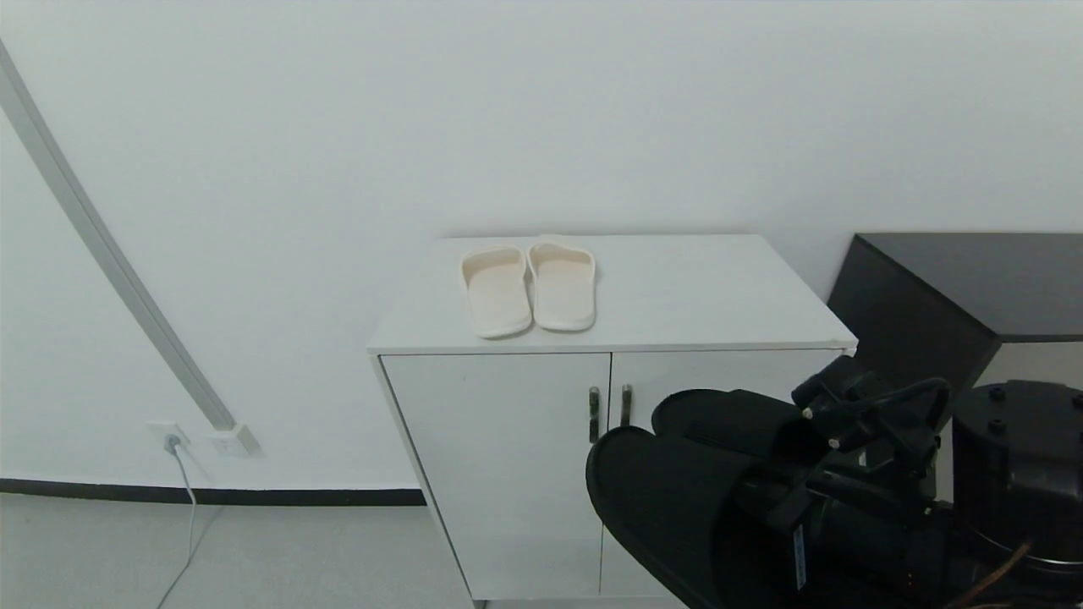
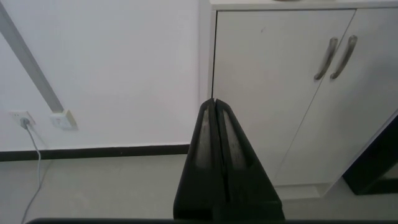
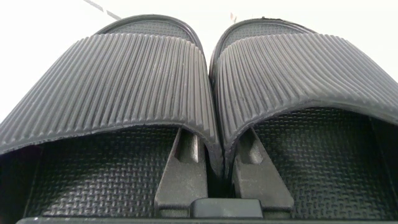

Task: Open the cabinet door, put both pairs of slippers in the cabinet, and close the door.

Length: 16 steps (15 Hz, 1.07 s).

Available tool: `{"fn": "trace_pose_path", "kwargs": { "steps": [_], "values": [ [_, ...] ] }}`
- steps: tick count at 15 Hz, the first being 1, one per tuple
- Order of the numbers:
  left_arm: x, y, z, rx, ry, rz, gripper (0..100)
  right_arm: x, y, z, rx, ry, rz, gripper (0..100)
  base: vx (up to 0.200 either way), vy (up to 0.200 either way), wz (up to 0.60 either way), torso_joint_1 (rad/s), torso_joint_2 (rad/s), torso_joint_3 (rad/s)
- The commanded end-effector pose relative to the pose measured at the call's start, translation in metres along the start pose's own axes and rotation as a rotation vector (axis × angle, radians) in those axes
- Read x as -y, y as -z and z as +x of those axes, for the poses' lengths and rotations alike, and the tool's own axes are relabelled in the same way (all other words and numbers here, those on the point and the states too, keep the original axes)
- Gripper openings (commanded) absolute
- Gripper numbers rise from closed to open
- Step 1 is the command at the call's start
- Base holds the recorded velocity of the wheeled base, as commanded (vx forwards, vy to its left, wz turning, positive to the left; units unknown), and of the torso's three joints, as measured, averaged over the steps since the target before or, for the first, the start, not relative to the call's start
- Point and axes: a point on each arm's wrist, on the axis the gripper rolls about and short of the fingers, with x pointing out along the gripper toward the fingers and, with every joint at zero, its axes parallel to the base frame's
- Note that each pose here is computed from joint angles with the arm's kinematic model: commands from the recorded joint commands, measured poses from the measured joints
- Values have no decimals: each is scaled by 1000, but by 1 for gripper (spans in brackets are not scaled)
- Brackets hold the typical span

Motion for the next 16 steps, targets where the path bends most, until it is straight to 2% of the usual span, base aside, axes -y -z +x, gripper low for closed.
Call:
{"fn": "trace_pose_path", "kwargs": {
  "steps": [1,6,7,16],
  "values": [
    [0,0,0,0,0,1,0,0,1,0,0,-5,-1,0,0,0,0,-203,540,305],
    [0,0,0,0,1,2,0,0,2,-1,-6,-3,-3,0,0,0,0,-207,524,315],
    [0,0,0,0,3,1,100,0,3,0,-11,-4,-4,0,0,0,0,-193,496,315],
    [0,0,0,0,3,1,100,-4,8,-2,-24,-23,-13,0,0,0,0,-164,487,322]
  ]
}}
